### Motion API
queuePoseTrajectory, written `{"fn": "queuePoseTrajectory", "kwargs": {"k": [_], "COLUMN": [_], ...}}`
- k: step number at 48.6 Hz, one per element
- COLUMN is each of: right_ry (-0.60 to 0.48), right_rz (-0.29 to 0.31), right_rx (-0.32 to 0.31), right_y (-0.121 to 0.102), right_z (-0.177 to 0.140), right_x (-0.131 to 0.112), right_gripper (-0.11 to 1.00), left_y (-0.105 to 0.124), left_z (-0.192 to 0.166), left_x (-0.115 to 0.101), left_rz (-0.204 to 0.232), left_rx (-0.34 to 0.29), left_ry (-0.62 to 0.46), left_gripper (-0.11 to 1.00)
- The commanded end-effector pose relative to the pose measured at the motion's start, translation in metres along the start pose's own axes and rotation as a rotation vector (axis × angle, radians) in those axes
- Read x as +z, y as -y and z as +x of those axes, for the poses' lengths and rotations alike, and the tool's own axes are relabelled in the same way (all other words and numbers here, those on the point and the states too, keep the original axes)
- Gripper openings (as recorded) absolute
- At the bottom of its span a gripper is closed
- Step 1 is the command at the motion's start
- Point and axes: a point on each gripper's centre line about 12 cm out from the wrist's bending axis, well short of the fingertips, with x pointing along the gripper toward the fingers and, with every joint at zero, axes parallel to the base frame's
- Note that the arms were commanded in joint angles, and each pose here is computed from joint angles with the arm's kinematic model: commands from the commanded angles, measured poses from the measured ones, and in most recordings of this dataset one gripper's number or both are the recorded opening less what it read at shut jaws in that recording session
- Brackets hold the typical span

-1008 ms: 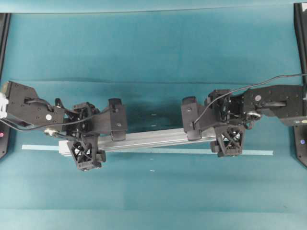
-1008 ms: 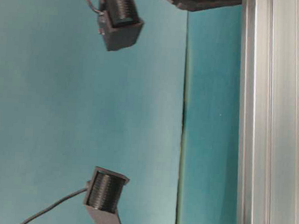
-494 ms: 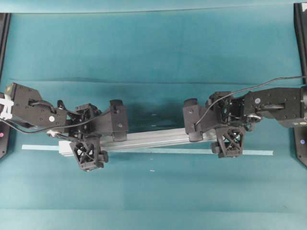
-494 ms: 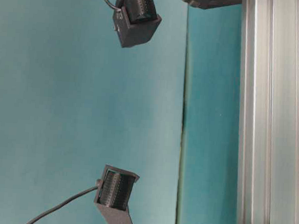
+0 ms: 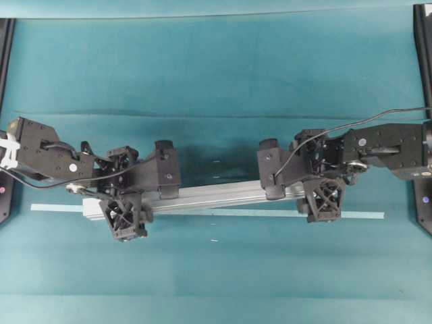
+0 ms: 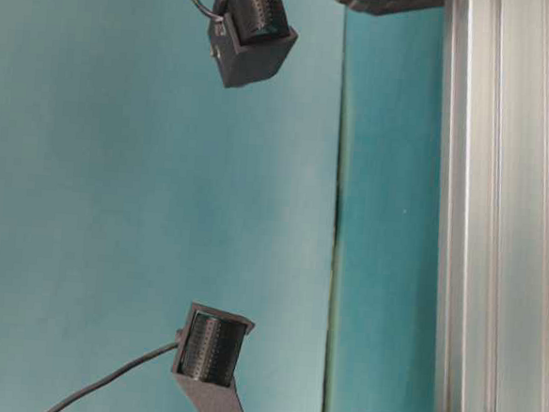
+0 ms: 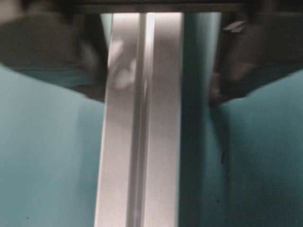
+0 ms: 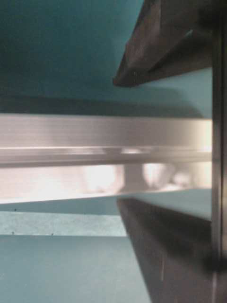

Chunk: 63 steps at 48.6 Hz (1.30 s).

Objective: Lift the metal rail with both hands.
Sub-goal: 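Close both grippers on the rail, then lift the rail with both grippers and raise it off the table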

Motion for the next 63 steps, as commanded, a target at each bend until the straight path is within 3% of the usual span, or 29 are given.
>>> {"fn": "queuePoseTrajectory", "kwargs": {"k": [1,5,8,41,52,63], "right_ry": [-0.008,-0.019,-0.023,-0.008,0.041,0.012], "right_rz": [-0.001,-0.005,-0.005,-0.016,0.037,0.042], "right_rx": [0.006,0.01,0.011,0.013,0.013,0.034], "right_y": [-0.002,-0.003,-0.003,-0.006,-0.003,-0.004], "right_z": [0.001,0.001,0.001,-0.004,-0.036,-0.081], "right_x": [0.001,0.001,0.002,0.007,0.022,0.034], "right_gripper": [0.73,0.5,0.38,0.38,0.38,0.38], "left_y": [0.003,0.003,0.003,0.005,0.007,0.009], "left_z": [-0.003,-0.003,-0.003,-0.009,-0.042,-0.085], "left_x": [0.004,0.004,0.005,0.011,0.026,0.049], "left_rz": [0.007,0.007,0.007,0.011,0.014,0.006], "left_rx": [-0.006,-0.007,-0.008,-0.014,-0.017,-0.014], "left_ry": [0.022,0.024,0.028,0.055,0.084,0.097], "left_gripper": [0.51,0.3,0.29,0.29,0.29,0.29]}}
